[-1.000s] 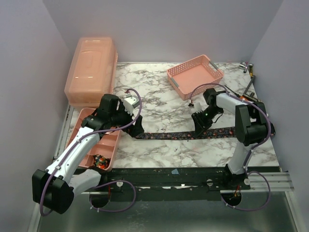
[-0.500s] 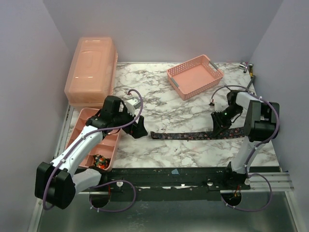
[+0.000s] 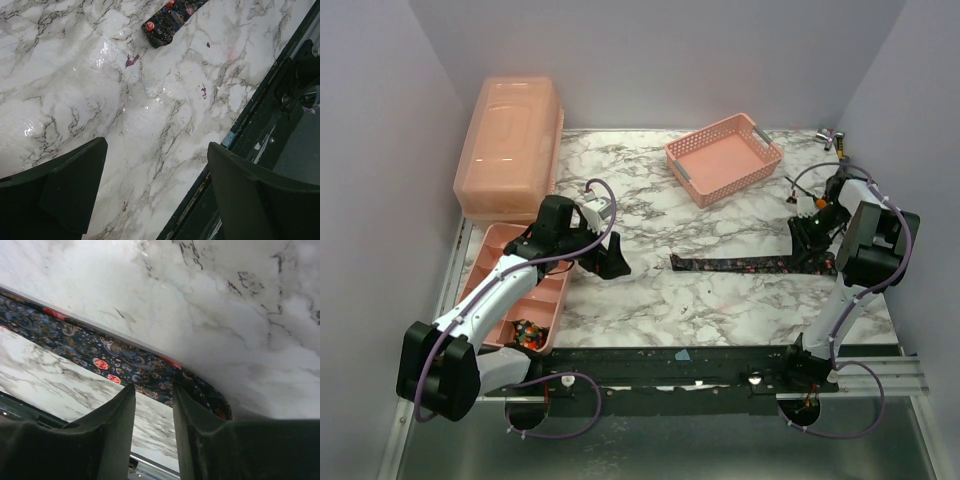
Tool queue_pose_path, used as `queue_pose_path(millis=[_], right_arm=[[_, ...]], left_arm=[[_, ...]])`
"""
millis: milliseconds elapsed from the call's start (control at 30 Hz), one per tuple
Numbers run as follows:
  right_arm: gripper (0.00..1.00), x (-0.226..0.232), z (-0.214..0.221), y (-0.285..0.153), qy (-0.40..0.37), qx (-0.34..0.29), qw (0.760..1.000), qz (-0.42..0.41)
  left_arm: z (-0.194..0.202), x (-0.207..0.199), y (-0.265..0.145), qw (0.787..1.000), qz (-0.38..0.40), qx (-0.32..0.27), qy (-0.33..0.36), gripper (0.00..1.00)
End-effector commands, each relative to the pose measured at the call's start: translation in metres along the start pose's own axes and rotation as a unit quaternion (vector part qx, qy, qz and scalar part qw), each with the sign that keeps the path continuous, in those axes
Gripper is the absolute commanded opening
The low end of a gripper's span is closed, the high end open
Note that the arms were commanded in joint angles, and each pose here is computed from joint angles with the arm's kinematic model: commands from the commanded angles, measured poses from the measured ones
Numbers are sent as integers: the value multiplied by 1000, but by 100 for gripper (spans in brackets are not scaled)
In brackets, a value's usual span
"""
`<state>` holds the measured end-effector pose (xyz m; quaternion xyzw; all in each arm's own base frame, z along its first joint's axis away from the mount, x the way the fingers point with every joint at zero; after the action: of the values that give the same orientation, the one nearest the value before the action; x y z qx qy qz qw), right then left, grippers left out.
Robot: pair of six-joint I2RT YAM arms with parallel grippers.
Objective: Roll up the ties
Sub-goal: Flatten out the tie at the center of the board.
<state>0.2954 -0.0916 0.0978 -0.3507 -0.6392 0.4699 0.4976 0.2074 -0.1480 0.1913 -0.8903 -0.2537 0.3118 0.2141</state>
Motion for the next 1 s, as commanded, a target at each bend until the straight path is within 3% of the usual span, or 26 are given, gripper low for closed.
queue_pose_path(millis=[0, 167, 367, 467, 500, 600, 733, 967], right_arm=[[41, 7, -14, -31, -54, -49, 997, -2], [54, 42, -27, -89, -91, -141, 985, -50], [76, 77, -56, -149, -128, -264, 952, -84], [99, 86, -77, -167, -77, -329, 934, -112], [100, 84, -84, -168, -47, -340, 932, -114], [100, 61, -97, -155, -3, -327, 942, -77], [100, 61, -87, -135, -3, -246, 957, -153], [100, 80, -58, -105, 29, -226, 959, -170]], left_arm=[[-10, -6, 0, 999, 32, -18, -2, 84], [-27, -20, -3, 997, 57, -28, 38, 79], [-54, -52, 10, 991, 119, -17, 65, 87], [-61, -63, 31, 986, 162, -8, 50, 89], [-61, -64, 41, 984, 175, 3, 39, 90], [-63, -73, 71, 976, 213, 45, 26, 90], [-71, -72, 104, 969, 239, 65, -6, 90], [-58, -63, 151, 955, 263, 103, -89, 86]])
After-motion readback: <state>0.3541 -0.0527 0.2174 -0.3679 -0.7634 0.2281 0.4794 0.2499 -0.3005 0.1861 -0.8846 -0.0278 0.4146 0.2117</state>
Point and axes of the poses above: each gripper's point midway between its finger pads, its own y axis out along the fingers, its own x axis along the line the jaws close on, z = x × y, the point moved 8 cm from there along -y, back along the fingers, and after that the axes turned 2 degrees about y, right-handed, at the moved point
